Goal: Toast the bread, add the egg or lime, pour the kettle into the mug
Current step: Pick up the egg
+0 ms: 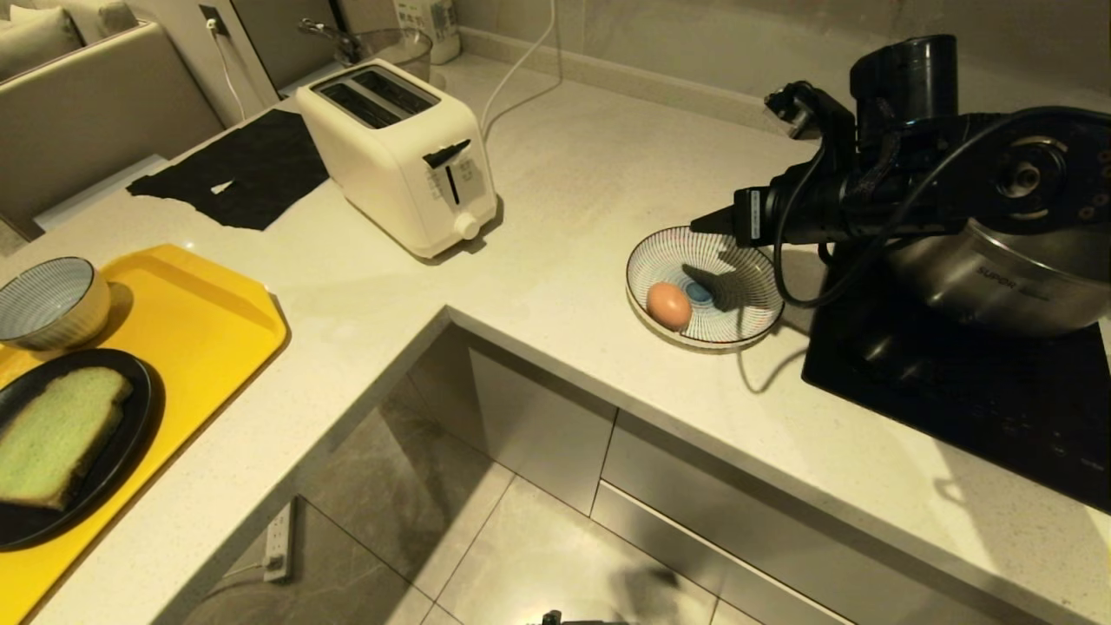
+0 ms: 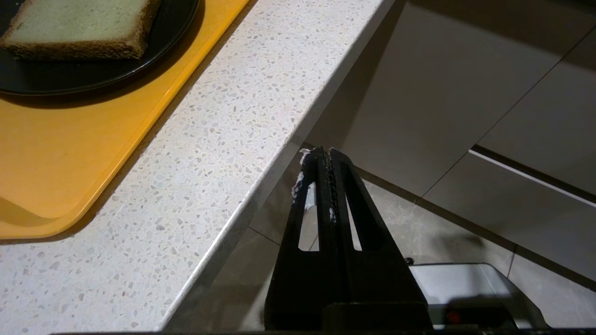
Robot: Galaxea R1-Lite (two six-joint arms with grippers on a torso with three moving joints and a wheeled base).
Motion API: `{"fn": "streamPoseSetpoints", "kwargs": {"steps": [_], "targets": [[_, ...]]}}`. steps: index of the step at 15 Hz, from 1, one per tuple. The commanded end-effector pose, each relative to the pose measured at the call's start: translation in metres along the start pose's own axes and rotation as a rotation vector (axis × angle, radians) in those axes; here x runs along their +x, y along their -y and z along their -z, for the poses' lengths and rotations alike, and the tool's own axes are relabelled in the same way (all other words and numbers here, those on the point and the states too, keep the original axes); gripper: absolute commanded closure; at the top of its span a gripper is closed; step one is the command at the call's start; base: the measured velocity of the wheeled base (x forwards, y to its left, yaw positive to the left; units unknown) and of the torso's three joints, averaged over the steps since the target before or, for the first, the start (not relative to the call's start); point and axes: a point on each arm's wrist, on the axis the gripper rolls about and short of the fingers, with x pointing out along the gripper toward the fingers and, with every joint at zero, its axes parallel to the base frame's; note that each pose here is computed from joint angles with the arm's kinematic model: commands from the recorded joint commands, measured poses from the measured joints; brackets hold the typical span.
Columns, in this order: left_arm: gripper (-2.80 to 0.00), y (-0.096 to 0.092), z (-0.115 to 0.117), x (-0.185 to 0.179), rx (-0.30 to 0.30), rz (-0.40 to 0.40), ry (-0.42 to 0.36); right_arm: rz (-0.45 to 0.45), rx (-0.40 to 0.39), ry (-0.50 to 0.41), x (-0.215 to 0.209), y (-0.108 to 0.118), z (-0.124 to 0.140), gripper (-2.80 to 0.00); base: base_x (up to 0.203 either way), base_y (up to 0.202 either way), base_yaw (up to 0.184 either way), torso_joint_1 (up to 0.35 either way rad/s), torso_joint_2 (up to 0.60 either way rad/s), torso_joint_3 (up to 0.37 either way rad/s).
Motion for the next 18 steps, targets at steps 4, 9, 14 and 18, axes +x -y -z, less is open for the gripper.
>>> {"fn": "streamPoseSetpoints", "kwargs": {"steps": [4, 9, 14, 18], "targets": [[0.00, 0.000, 0.000, 0.000, 0.000, 0.000, -0.001, 0.024, -0.047, -0.045, 0.014, -0.031, 0.012, -2.80, 0.000, 0.000, 0.000, 0.000, 0.00, 0.000], [0.00, 0.000, 0.000, 0.000, 0.000, 0.000, -0.001, 0.106, -0.128, -0.093, 0.013, -0.045, 0.025, -2.80, 0.000, 0.000, 0.000, 0.000, 0.00, 0.000], [0.00, 0.000, 0.000, 0.000, 0.000, 0.000, -0.001, 0.130, -0.138, -0.120, 0.017, -0.052, 0.033, -2.80, 0.000, 0.000, 0.000, 0.000, 0.00, 0.000], [0.00, 0.000, 0.000, 0.000, 0.000, 0.000, -0.001, 0.130, -0.138, -0.151, 0.023, -0.052, 0.041, -2.80, 0.000, 0.000, 0.000, 0.000, 0.00, 0.000]]}}
